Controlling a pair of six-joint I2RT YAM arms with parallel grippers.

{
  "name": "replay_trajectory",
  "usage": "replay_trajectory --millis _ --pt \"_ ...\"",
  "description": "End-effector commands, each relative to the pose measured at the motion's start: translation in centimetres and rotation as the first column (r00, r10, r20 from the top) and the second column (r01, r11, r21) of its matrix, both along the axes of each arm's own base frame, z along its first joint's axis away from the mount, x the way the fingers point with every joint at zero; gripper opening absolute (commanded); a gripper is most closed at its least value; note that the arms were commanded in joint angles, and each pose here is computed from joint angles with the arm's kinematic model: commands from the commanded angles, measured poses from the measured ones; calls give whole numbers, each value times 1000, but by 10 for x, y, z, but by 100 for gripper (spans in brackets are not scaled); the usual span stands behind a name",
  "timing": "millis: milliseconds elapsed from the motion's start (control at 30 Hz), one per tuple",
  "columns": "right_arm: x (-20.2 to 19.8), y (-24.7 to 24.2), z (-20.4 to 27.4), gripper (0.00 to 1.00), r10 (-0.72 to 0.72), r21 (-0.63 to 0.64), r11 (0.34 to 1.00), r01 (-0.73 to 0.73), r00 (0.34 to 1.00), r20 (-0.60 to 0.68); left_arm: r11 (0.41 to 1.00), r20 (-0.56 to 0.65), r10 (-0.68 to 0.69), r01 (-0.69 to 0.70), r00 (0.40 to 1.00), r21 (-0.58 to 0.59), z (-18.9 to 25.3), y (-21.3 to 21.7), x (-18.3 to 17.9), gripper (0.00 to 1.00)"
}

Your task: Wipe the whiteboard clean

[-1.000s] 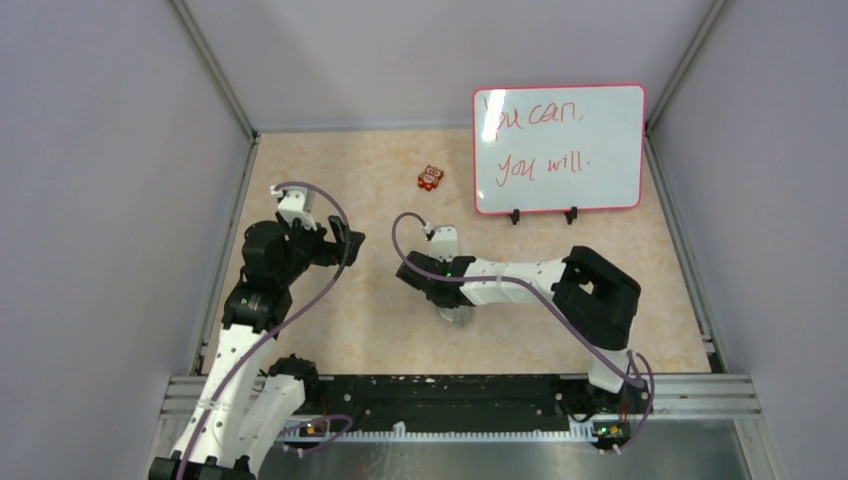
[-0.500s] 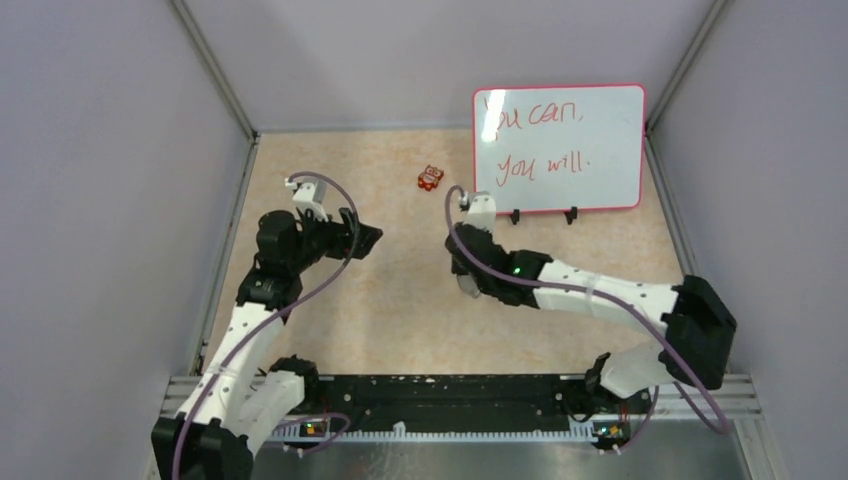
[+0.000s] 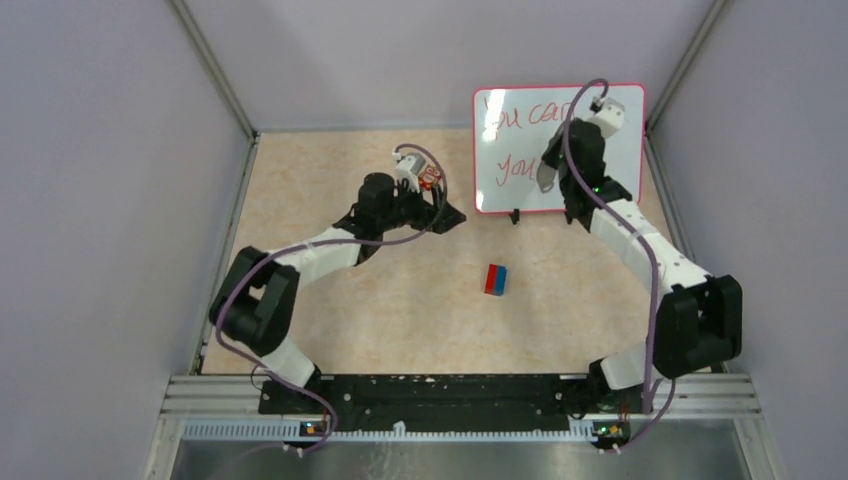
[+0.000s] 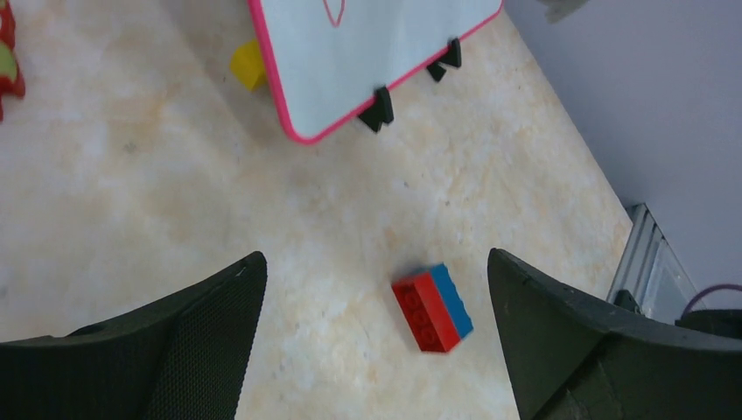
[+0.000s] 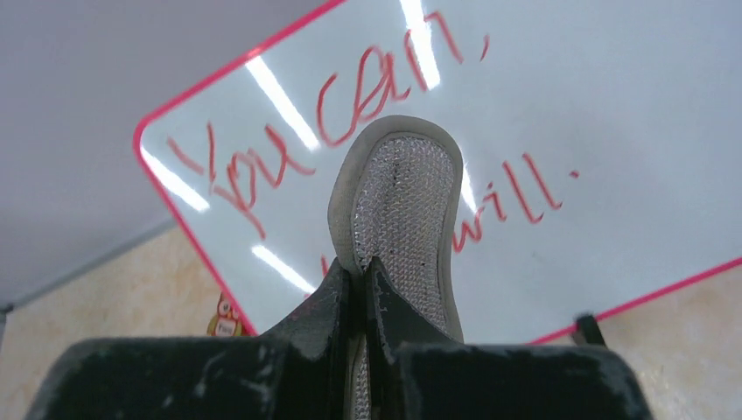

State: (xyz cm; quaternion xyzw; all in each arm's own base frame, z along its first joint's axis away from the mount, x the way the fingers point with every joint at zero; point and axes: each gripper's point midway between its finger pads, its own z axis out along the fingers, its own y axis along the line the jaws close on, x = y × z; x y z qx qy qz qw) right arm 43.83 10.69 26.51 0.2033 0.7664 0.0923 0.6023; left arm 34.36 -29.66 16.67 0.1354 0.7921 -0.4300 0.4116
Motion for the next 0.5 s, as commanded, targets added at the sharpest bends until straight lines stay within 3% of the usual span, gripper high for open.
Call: replay_trajectory --millis 0,200,467 --pt "57 -37 40 0 -30 83 996 19 991 131 991 245 -31 62 969 -118 49 -38 51 96" --pt "98 -77 25 0 31 4 999 -32 992 122 990 303 -56 93 951 -108 25 -67 95 92" --pt "96 -139 -5 0 -58 -154 986 66 997 54 995 297 -15 44 955 -91 -21 -84 141 89"
